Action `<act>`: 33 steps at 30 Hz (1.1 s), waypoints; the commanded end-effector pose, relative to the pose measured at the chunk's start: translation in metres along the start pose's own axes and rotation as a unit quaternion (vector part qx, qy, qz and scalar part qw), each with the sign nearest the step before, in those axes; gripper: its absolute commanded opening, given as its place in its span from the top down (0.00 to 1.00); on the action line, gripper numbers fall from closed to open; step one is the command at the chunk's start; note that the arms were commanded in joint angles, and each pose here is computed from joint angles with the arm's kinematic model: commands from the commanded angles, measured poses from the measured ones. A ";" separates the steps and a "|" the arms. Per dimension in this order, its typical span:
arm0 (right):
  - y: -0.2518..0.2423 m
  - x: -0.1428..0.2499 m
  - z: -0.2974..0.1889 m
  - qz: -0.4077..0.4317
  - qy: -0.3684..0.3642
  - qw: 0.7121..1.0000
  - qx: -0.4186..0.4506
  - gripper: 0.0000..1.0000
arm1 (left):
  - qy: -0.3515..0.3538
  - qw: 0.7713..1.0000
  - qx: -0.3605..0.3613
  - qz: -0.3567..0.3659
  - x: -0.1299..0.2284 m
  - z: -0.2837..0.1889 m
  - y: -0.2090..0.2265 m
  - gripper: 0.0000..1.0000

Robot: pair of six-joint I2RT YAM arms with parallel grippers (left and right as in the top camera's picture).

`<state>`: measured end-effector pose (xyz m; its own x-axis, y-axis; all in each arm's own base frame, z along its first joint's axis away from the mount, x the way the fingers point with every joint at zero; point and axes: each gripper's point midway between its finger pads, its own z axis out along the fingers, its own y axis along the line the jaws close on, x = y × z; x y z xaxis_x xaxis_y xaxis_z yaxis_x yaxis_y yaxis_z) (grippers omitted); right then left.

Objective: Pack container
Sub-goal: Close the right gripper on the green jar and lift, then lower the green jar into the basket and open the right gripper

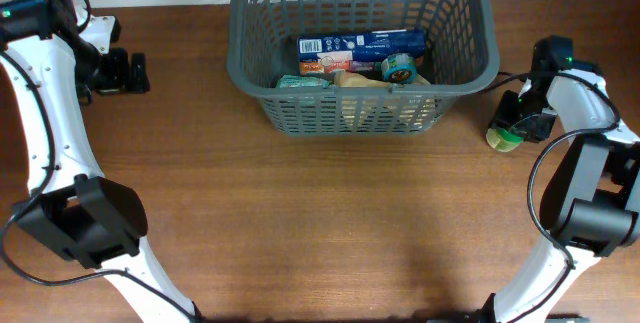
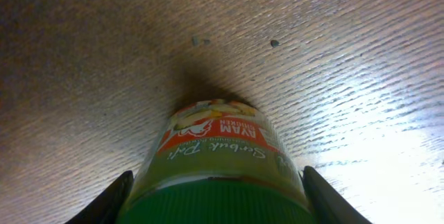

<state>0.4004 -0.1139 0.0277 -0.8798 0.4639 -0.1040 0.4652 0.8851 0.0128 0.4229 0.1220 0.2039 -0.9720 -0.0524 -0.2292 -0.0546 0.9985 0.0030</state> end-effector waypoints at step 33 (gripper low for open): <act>0.106 -0.022 -0.405 -0.086 -0.382 0.913 -0.113 0.70 | -0.003 1.000 0.005 -0.008 0.001 -0.002 -0.001 0.01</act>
<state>0.4420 -0.0625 0.3962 -0.6253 0.2991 -0.7208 0.3320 0.9379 0.1011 0.4229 0.1220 0.2038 -0.9721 -0.0525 -0.2288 -0.0546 0.9985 0.0029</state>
